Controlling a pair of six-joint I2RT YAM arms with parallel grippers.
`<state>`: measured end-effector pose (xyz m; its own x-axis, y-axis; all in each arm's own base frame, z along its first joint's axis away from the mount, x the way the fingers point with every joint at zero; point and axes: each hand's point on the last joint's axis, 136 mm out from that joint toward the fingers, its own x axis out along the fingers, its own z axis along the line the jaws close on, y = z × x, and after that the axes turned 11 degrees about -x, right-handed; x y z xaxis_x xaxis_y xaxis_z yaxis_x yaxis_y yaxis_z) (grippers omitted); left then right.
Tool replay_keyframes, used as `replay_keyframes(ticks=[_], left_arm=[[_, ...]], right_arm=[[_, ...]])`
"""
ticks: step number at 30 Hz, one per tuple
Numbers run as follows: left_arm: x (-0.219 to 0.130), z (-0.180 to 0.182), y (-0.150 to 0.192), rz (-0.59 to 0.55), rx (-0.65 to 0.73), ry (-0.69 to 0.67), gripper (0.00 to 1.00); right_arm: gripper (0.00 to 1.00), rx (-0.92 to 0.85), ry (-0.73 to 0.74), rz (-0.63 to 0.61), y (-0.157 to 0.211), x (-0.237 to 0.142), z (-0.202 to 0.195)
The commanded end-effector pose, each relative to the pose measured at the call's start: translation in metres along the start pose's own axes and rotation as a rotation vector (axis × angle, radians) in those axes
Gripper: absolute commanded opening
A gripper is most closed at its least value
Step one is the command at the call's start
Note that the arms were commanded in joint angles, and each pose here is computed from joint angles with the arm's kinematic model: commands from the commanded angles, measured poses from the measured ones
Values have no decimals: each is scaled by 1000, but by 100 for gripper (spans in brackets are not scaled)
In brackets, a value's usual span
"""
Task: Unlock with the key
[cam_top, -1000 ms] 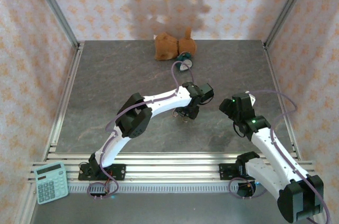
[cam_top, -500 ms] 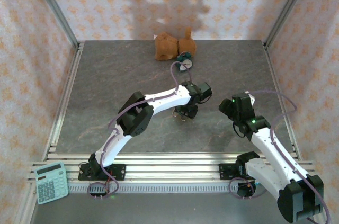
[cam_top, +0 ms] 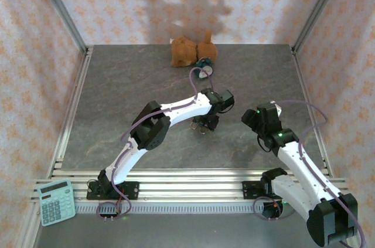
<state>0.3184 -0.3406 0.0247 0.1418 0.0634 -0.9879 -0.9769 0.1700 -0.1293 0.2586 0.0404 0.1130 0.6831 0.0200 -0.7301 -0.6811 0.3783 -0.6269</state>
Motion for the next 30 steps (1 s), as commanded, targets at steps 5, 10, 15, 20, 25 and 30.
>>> replay_keyframes(ticks=[5,10,15,20,25,30], left_arm=[[10,4,-27,-54,-36,10,56],[9,1,-33,-70,-39,31,55],[11,-6,-37,-64,-34,44,52],[17,-2,-35,-55,-23,18,48],[10,3,-33,-67,-4,-2,37],[-6,4,-36,-94,11,3,30]], right_arm=[[77,-6,-7,-7,1,1,-1],[77,-10,-7,-5,2,1,-1],[77,-6,-13,-3,2,2,0],[76,-11,-11,-1,3,2,-1],[76,-6,-19,-6,2,2,1],[76,-2,-29,-7,1,2,3]])
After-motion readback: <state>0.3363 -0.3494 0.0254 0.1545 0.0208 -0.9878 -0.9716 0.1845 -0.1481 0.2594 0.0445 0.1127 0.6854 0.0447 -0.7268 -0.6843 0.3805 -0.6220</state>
